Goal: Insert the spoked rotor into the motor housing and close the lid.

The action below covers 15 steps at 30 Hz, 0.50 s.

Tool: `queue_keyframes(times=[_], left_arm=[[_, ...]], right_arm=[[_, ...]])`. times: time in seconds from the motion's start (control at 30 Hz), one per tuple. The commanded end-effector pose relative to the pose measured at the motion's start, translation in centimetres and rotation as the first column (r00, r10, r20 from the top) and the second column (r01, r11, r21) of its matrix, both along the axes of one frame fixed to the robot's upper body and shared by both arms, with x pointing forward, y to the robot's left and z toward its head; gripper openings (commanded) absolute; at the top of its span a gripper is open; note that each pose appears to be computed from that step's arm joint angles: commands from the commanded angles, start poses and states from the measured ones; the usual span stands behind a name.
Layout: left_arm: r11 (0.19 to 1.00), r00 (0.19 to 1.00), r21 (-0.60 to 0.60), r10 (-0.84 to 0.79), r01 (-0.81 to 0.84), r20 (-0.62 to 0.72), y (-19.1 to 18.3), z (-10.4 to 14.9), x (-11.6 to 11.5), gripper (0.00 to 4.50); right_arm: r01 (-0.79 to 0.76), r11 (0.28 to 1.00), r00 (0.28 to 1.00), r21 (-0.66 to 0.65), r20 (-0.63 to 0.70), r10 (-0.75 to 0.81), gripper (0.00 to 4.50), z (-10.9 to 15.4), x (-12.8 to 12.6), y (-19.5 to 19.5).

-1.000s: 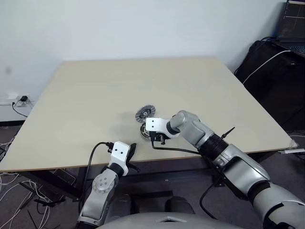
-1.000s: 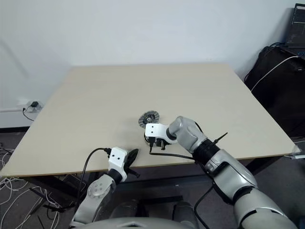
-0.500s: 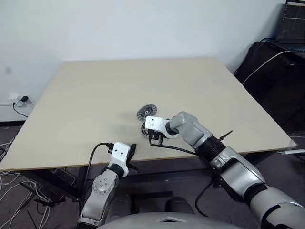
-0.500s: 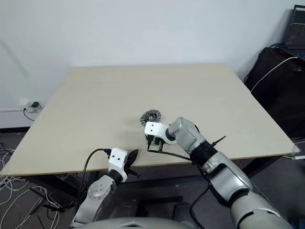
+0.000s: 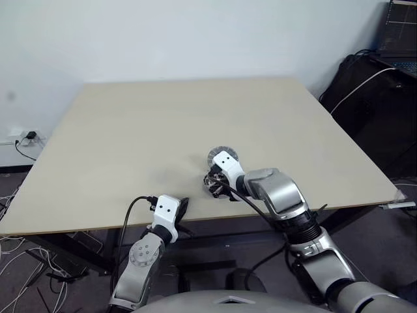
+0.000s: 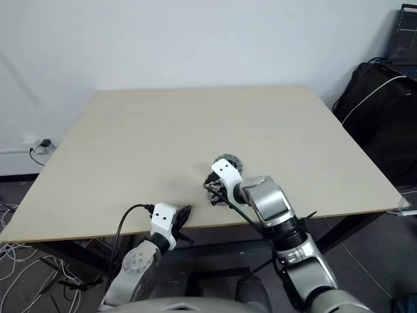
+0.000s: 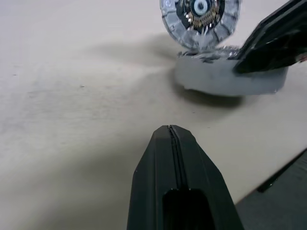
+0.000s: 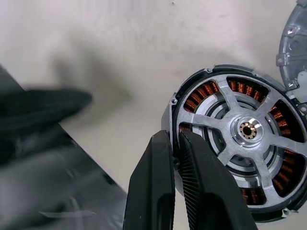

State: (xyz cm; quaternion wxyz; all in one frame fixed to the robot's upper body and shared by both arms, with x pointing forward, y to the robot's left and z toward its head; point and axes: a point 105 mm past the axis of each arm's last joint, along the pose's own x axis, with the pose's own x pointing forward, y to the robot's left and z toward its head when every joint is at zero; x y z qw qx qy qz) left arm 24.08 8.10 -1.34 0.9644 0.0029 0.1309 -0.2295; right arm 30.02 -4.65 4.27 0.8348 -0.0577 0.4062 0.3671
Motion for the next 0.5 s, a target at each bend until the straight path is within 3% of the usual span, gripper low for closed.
queue_keyframes(times=[0.03,0.23,0.43,0.5], left_arm=[[1.000,0.999,-0.014,-0.012,0.013,0.052,-0.3,1.4,0.6,0.00],[1.000,0.999,-0.010,-0.003,0.003,0.039,0.1,1.0,0.5,0.00],[1.000,0.999,-0.009,0.008,-0.008,0.038,0.3,1.1,0.5,0.00],[1.000,0.999,-0.009,0.011,-0.011,0.038,0.3,1.1,0.4,0.00]], right_arm=[[0.115,0.993,0.991,0.025,0.066,-0.116,0.01,1.7,1.4,-0.4],[0.273,0.961,0.962,0.050,-0.030,-0.272,0.01,0.3,2.2,0.5],[0.302,0.951,0.951,0.061,-0.092,-0.296,0.01,-0.8,2.4,2.2],[0.287,0.955,0.955,0.074,-0.100,-0.280,0.72,-0.8,2.3,2.9]])
